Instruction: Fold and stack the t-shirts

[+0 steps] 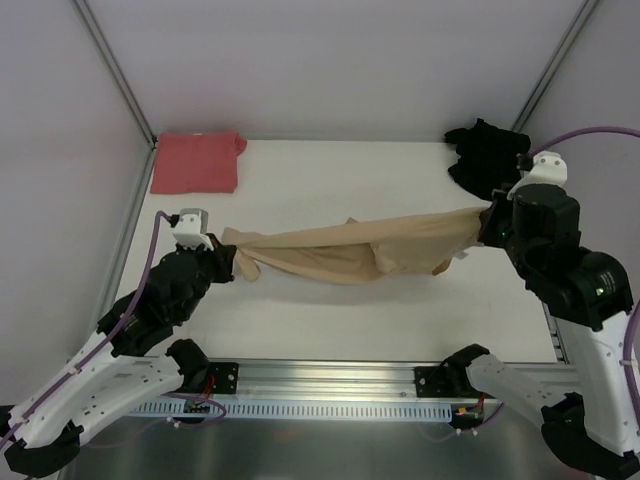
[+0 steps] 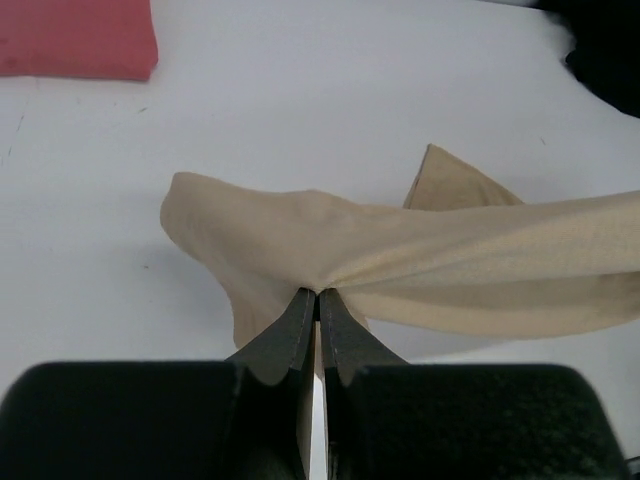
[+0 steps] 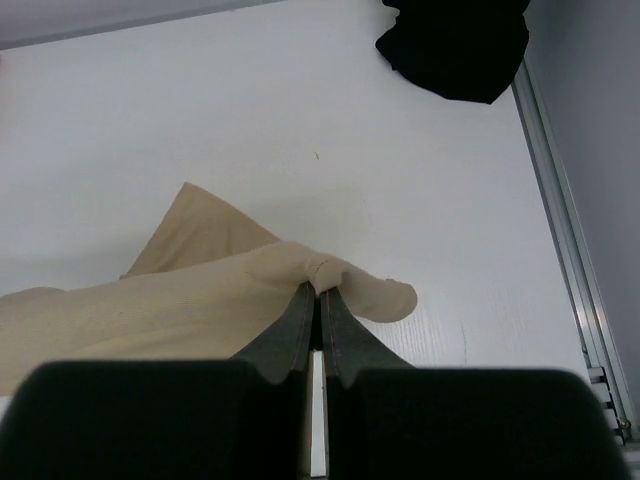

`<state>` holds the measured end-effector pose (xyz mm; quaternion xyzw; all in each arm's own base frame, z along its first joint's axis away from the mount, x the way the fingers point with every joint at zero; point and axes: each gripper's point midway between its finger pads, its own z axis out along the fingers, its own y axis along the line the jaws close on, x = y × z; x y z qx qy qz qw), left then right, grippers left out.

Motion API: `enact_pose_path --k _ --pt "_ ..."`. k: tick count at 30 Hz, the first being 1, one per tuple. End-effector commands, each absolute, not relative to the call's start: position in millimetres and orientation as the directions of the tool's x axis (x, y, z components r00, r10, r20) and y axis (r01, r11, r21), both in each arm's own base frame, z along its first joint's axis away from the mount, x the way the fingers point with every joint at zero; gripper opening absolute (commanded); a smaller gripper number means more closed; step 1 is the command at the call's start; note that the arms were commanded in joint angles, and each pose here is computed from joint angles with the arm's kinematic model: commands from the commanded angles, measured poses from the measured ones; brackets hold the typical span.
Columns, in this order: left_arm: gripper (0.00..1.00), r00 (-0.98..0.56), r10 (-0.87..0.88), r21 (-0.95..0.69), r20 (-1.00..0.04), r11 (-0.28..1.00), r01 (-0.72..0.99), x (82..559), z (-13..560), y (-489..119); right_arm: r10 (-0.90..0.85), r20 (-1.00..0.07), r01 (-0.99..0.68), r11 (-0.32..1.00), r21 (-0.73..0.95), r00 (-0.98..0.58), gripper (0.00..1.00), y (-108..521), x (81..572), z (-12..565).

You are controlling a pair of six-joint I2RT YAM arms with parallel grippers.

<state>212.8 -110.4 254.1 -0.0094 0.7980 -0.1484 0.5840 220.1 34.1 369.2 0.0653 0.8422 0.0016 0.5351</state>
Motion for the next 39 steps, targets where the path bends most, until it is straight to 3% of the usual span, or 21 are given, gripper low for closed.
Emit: enact_pose_path --k 1,12,20,28,32,39 --pt "0.0 -0.279 -0.189 -0.238 -0.942 0.959 0.154 200.6 276.9 -92.1 0.107 -0.927 0.139 0.988 0.06 -0.36 0.01 10.9 196.5 396.3" --pt "0.0 -0.257 -0.286 -0.352 -0.923 0.898 0.264 161.4 310.1 -79.8 0.206 -0.938 0.05 0.978 0.201 -0.278 0.01 2.7 142.1 434.2" --pt "0.0 -0.205 -0.281 -0.335 -0.938 0.889 0.312 159.9 340.5 -80.8 0.161 -0.953 0.027 0.987 0.16 -0.256 0.01 9.9 159.8 451.1" --pt "0.0 -0.158 -0.141 -0.178 -0.977 0.952 0.248 227.0 335.4 -121.0 0.036 -0.934 0.024 0.999 0.029 -0.357 0.0 57.6 281.5 427.3" --pt "0.0 -0.236 -0.045 -0.097 -0.971 0.972 0.213 281.0 292.9 -159.9 0.093 -0.857 0.031 0.995 0.089 -0.507 0.0 80.2 372.0 353.0" --pt "0.0 -0.324 -0.089 -0.148 -0.942 0.976 0.162 375.8 225.1 -178.1 0.22 -0.796 0.138 0.975 0.173 -0.563 0.0 64.9 505.4 261.7"
